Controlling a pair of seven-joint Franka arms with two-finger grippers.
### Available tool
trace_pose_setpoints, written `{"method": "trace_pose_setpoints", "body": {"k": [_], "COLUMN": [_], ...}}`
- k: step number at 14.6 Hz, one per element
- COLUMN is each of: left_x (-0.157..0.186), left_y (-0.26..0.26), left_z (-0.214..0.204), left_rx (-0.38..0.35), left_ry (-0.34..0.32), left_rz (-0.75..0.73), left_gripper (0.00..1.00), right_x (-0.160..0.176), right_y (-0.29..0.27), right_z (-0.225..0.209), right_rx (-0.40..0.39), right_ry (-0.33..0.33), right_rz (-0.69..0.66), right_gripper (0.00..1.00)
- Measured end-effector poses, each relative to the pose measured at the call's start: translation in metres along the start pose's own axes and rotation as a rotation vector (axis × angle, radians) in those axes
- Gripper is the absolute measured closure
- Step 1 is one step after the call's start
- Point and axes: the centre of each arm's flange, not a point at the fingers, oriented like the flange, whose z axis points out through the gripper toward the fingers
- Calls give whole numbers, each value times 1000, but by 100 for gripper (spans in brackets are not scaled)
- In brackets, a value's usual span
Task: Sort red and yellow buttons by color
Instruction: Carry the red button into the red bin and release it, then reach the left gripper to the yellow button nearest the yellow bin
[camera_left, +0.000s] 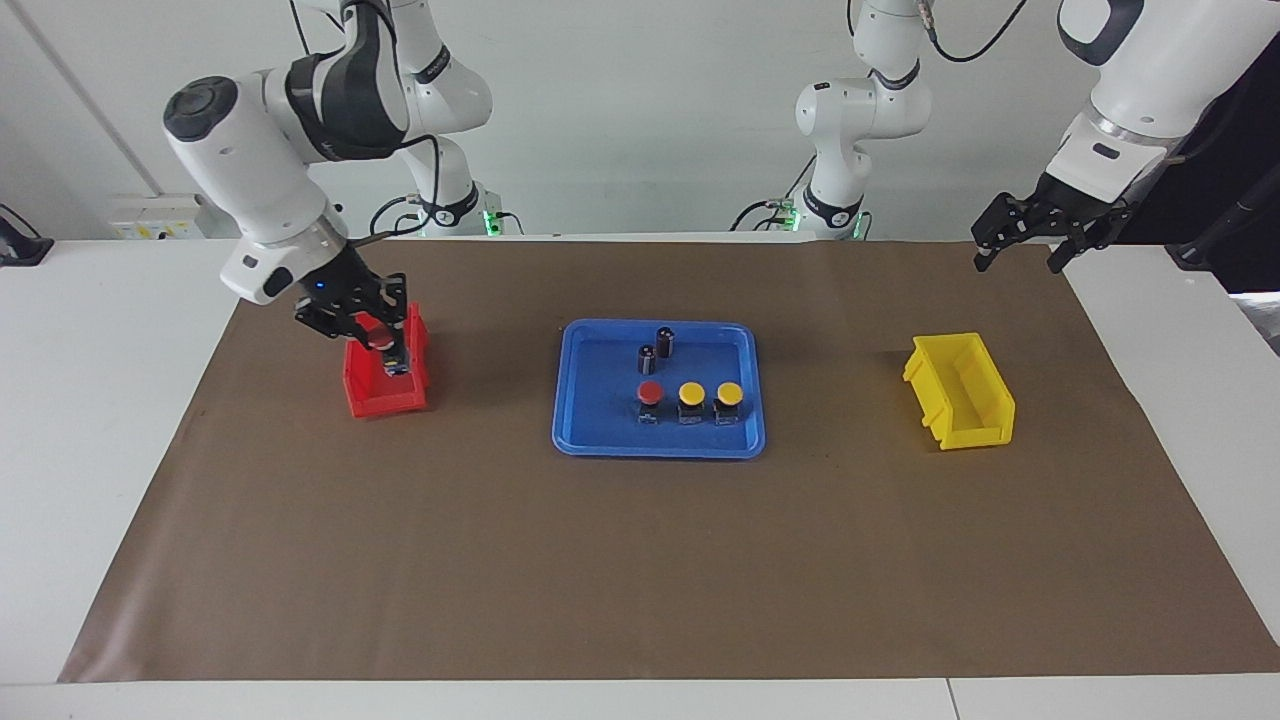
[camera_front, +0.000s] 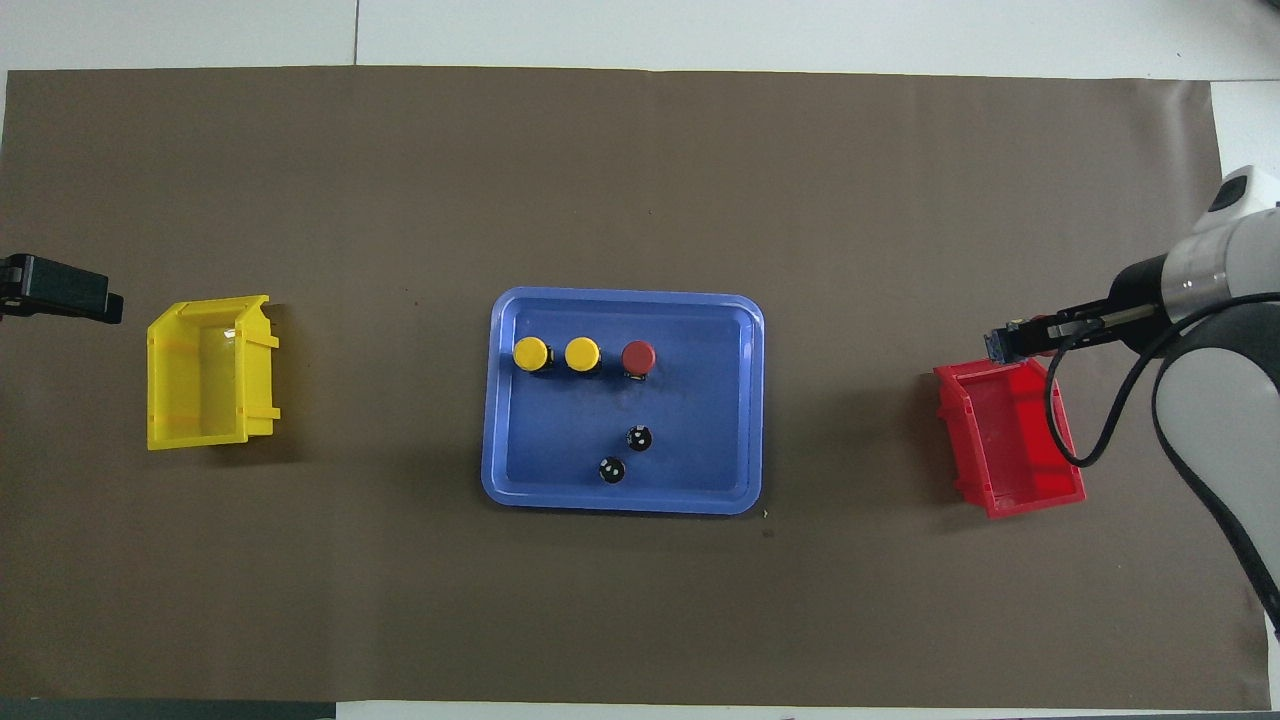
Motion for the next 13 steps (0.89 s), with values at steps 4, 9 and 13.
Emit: {"method": "trace_pose_setpoints", "body": {"k": [4,9,13], "left_x": [-6,-8,-4], "left_y": [1,7,64], "left_z": [-9,0,44], "left_rx": [1,1,2], "left_ry": [16,-8,9], "left_rz": [1,11,-28], "left_gripper": [0,0,0], "right_x": [-25,-33,-52], "right_y": [11,11,25], "right_z": [48,64,89], "right_rx": [5,7,3], "right_ry": [-17,-46,-90], "right_rz": [-1,-1,26], "right_gripper": [59,59,59]}}
